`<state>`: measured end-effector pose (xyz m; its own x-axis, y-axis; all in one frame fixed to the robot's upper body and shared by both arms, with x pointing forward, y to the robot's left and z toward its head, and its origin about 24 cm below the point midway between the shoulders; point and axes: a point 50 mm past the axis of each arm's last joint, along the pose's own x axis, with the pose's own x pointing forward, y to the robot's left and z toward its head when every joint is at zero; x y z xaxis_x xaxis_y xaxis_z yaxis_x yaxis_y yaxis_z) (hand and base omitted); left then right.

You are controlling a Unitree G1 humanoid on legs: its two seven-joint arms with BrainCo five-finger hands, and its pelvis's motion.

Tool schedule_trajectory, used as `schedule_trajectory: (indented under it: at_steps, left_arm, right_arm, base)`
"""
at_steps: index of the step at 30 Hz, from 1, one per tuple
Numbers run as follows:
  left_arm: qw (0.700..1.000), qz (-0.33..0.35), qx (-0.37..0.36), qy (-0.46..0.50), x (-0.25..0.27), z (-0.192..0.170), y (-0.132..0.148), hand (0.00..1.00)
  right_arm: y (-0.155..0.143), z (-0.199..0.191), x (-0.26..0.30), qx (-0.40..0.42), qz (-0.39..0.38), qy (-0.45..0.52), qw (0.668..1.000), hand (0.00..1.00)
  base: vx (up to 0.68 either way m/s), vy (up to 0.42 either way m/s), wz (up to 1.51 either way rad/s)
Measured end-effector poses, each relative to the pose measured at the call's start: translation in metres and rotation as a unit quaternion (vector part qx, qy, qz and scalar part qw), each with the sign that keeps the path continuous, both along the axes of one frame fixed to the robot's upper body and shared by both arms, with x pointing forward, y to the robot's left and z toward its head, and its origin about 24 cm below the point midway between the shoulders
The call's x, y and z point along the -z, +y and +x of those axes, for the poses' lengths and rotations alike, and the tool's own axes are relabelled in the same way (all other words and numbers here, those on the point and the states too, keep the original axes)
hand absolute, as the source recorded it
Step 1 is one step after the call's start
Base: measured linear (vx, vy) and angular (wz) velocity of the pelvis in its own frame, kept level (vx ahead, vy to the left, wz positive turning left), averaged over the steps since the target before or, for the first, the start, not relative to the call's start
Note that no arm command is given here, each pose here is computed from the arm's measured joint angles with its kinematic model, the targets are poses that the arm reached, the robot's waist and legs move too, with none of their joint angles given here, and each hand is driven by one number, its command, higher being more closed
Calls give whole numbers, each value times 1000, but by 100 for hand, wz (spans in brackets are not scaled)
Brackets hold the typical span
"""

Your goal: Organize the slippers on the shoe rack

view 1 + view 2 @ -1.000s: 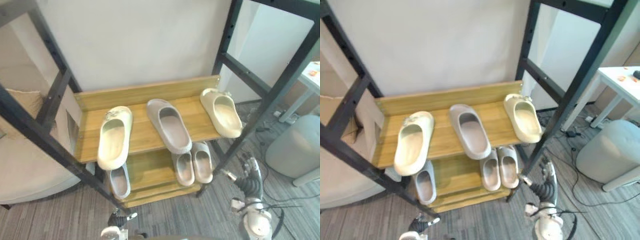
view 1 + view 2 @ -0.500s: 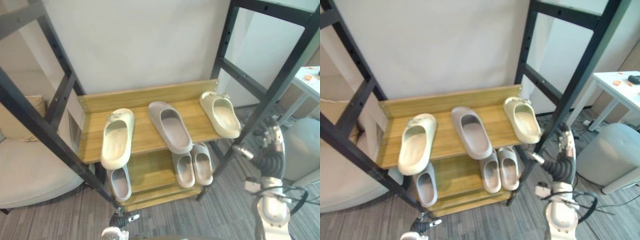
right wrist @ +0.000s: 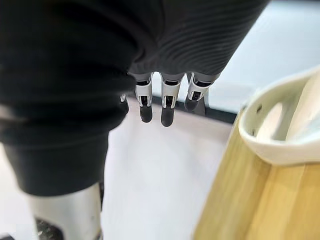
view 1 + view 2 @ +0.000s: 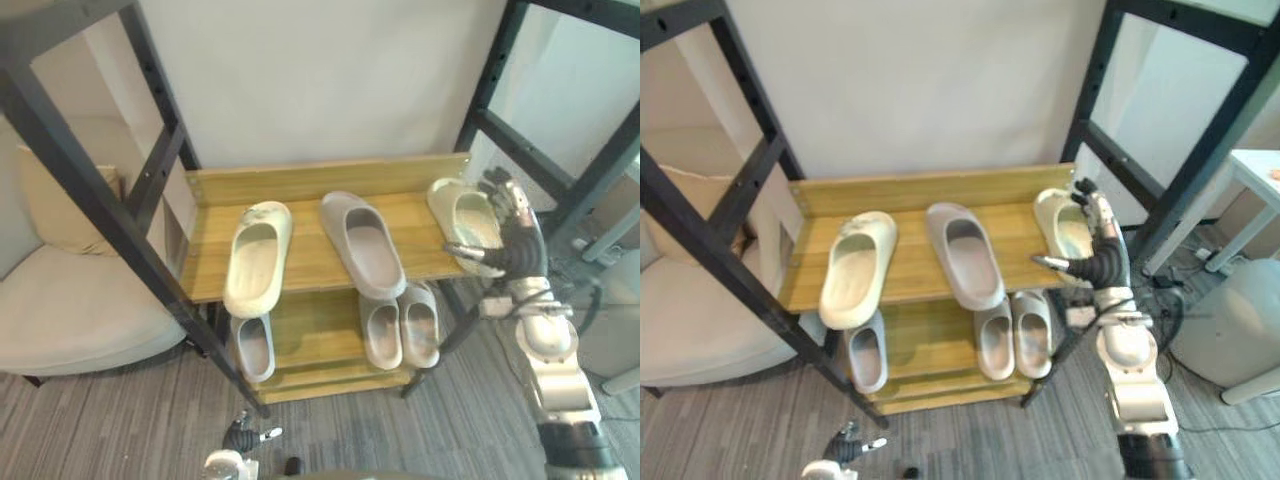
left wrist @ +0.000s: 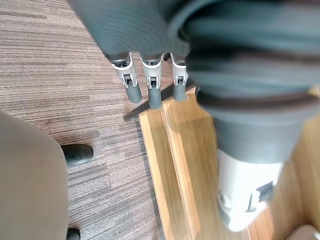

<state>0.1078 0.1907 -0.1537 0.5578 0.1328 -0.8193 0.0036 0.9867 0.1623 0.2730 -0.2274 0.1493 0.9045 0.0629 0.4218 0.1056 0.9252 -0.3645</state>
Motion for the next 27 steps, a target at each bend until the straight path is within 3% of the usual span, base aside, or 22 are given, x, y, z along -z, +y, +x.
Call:
schedule_trajectory:
  at_steps: [13, 27]
  left_arm:
    - [1000, -3, -22, -21, -4, 8, 5, 0]
    - [999, -9, -25, -38, -7, 16, 3, 0]
  right_arm:
    - [5, 43, -15, -38, -69, 44, 996, 0]
    - [10, 71, 6, -45, -117, 132, 983, 0]
  base:
    - [5, -22, 11]
    - [-37, -30, 6]
